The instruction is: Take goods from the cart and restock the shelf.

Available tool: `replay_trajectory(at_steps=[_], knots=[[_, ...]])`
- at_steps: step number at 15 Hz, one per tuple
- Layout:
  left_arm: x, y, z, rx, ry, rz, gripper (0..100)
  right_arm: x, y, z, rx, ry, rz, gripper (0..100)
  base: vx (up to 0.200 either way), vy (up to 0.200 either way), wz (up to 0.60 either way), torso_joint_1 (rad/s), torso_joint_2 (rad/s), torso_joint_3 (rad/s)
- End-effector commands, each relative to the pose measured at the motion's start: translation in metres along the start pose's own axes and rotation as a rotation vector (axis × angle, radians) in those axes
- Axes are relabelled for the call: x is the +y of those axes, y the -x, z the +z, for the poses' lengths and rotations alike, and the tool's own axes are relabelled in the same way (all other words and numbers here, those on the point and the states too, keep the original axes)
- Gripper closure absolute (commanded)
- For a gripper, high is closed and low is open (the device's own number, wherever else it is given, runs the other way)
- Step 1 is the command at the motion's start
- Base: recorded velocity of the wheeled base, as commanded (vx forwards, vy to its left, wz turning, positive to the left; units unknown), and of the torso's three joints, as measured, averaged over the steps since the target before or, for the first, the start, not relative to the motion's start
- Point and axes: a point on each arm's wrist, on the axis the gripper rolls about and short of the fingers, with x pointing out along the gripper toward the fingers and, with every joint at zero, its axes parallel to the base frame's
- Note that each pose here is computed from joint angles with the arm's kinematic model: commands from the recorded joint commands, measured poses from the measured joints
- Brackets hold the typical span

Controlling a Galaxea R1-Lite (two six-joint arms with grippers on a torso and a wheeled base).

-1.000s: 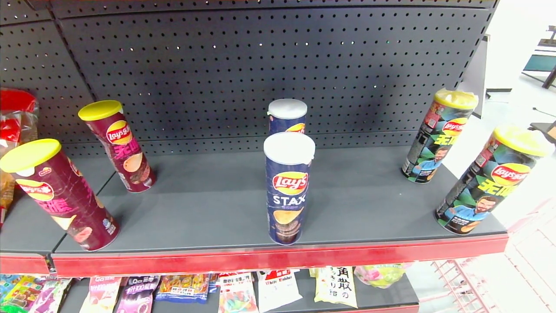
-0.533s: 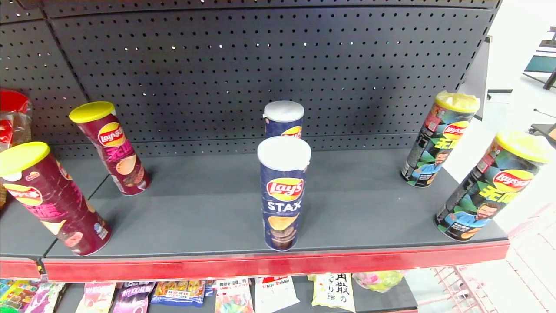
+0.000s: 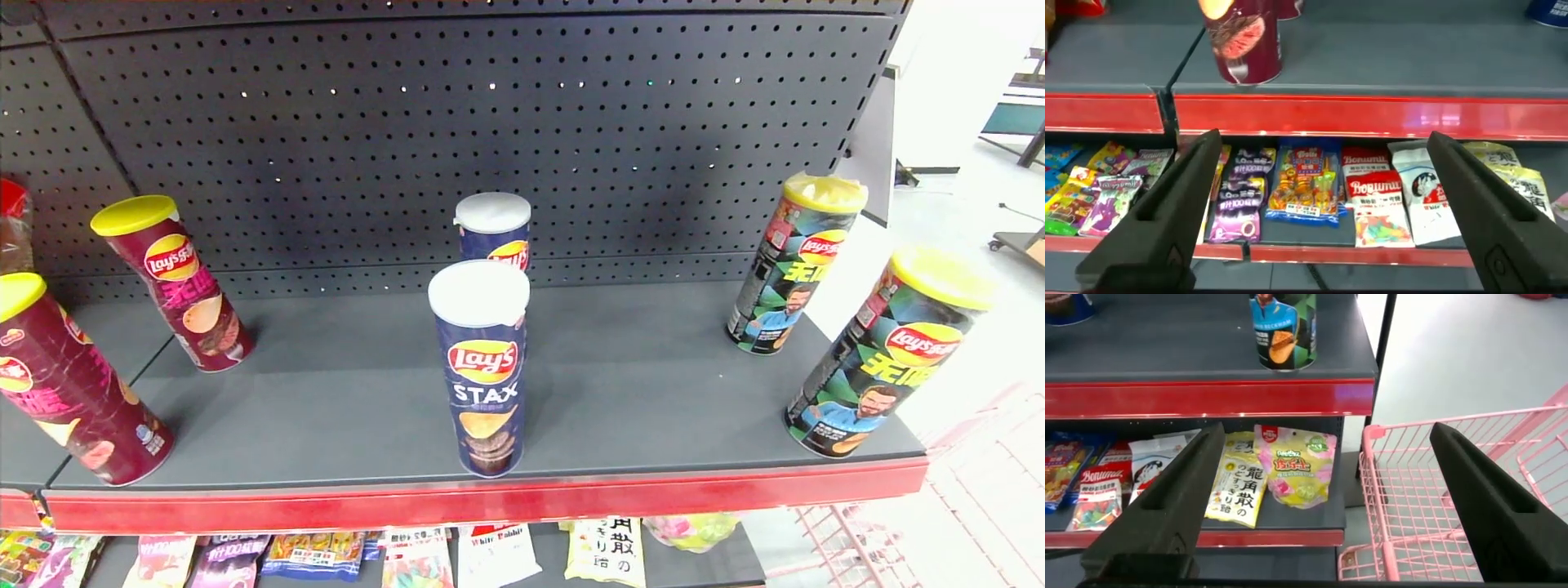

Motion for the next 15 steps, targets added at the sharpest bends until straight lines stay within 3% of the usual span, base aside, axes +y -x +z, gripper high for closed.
replay_trajectory(at_steps=[1, 15], knots=[[0.0000, -0.0002, 0.0001, 0.003, 0.001, 0.000, 0, -0.0001, 0.0001, 0.0001, -0.002, 0.000, -0.001, 0, 0.000, 0.000, 0.00, 0.000, 0.00, 0.000], [0.0000, -0.0002, 0.0000, 0.004, 0.001, 0.000, 0, -0.0001, -0.0004, -0.0008, -0.003, -0.001, -0.004, 0, 0.000, 0.000, 0.00, 0.000, 0.00, 0.000]])
